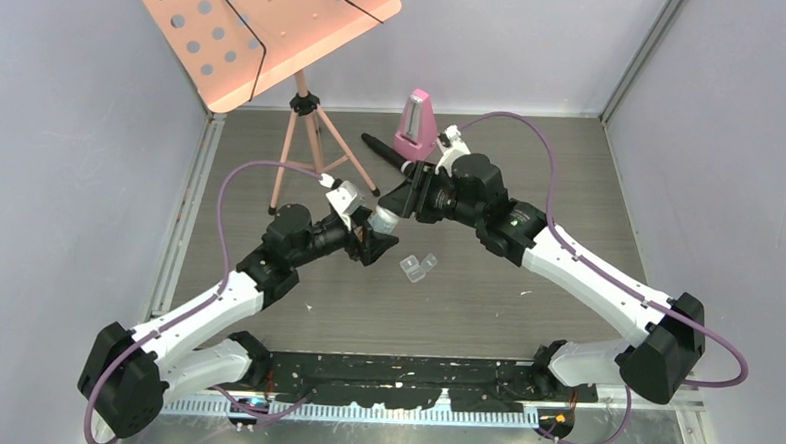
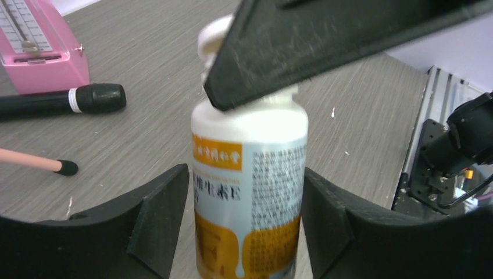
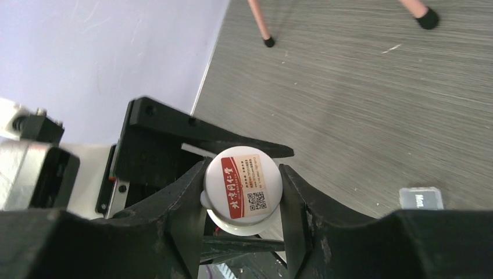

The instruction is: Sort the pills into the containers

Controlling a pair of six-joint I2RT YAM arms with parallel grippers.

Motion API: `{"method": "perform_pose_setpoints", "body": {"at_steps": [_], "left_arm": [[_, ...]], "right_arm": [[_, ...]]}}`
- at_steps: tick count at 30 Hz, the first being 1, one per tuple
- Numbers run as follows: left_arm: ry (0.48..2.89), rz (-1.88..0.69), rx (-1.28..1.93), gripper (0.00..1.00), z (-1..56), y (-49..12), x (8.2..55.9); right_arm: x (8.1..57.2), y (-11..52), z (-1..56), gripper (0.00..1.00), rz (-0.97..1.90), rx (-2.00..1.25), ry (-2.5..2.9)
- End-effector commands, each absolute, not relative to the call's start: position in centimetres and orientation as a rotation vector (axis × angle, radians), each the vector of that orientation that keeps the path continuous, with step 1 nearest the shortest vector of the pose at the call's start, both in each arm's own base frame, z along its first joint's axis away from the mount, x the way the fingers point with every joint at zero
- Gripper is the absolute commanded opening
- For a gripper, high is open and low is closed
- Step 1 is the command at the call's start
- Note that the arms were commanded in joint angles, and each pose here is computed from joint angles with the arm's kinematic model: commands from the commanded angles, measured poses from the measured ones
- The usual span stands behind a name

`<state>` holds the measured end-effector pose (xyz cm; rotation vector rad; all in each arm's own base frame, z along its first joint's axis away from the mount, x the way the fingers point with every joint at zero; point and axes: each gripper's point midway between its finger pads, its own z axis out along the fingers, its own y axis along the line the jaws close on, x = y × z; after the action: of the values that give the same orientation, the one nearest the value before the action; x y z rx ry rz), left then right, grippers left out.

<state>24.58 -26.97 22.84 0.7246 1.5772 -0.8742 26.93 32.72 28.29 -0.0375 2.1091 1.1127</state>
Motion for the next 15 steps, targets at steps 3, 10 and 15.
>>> {"method": "perform_pose_setpoints", "body": {"at_steps": [3,10,15], "left_arm": [[1.44,-0.872,0.698,0.78,27.7,-26.8,24.5],[1.473,-0.916,0.743,0.7,27.0,-26.8,23.8],[1.475,-0.998,0.767,0.53,26.8,-26.4,22.7]], "right_arm": [[24.6,34.2,33.2,0.33,1.284,-0.279,1.875],[23.7,34.0,32.4,0.33,1.249,-0.439,1.829],[23.3,34.0,32.0,0.34,1.258,-0.486,1.831]]}}
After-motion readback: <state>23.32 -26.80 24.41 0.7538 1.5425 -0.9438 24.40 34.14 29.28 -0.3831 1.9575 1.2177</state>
